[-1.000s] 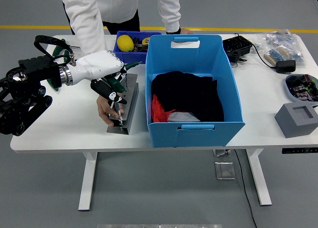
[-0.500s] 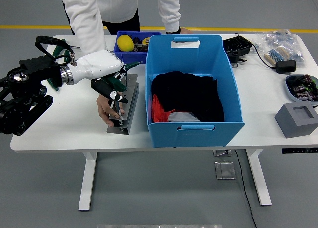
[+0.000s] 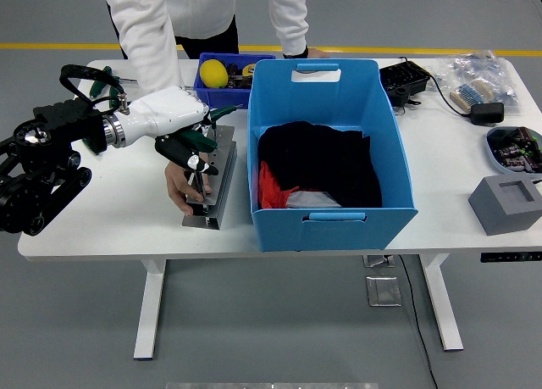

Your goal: Lift tool from toolbox,place it in box,lift tool from toolbox,place it in box

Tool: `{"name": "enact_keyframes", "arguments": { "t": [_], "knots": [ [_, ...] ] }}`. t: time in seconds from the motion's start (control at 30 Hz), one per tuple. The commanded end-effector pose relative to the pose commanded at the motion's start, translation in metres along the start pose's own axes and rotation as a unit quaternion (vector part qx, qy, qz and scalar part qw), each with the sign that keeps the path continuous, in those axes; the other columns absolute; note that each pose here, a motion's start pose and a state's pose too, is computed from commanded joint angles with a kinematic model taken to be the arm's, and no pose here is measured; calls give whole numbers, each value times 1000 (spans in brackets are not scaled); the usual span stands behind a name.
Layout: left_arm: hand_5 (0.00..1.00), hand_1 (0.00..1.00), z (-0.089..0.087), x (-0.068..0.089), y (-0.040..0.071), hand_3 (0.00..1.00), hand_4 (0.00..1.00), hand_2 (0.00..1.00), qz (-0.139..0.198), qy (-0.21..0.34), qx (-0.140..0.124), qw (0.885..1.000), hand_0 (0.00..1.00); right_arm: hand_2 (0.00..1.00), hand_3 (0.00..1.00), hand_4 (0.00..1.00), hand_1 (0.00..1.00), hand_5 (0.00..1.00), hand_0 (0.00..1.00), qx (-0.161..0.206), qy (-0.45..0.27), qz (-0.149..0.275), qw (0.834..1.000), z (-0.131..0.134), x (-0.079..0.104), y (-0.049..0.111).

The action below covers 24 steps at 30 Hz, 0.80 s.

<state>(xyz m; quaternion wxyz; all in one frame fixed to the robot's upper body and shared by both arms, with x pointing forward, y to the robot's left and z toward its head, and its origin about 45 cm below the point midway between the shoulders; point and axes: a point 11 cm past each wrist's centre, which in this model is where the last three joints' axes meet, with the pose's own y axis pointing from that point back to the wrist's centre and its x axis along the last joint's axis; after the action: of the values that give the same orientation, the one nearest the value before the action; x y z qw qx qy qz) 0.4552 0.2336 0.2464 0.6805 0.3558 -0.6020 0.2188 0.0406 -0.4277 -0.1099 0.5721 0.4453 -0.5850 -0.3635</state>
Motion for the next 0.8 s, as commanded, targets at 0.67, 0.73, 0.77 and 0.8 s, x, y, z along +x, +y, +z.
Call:
{"name": "enact_keyframes", "arguments": {
  "t": [0.67, 0.73, 0.77, 0.8],
  "knots": [
    [768, 88, -3, -2, 1, 190, 998, 125, -2, 25, 27, 999, 203, 737, 592, 851, 668, 687, 682, 0, -1, 1, 1000, 0, 0, 0],
    [768, 88, -3, -2, 1, 190, 998, 125, -8, 25, 31, 999, 203, 737, 592, 851, 668, 687, 682, -1, -1, 1, 1000, 0, 0, 0],
    [769, 93, -3, -3, 0, 192, 998, 134, -10, 24, 32, 999, 203, 736, 592, 851, 668, 687, 681, -1, -1, 1, 1000, 0, 0, 0],
    [769, 93, -3, -3, 0, 192, 998, 134, -12, 23, 33, 999, 203, 736, 592, 851, 668, 687, 681, -1, -1, 2, 1000, 1, 0, 0]
  ]
}}
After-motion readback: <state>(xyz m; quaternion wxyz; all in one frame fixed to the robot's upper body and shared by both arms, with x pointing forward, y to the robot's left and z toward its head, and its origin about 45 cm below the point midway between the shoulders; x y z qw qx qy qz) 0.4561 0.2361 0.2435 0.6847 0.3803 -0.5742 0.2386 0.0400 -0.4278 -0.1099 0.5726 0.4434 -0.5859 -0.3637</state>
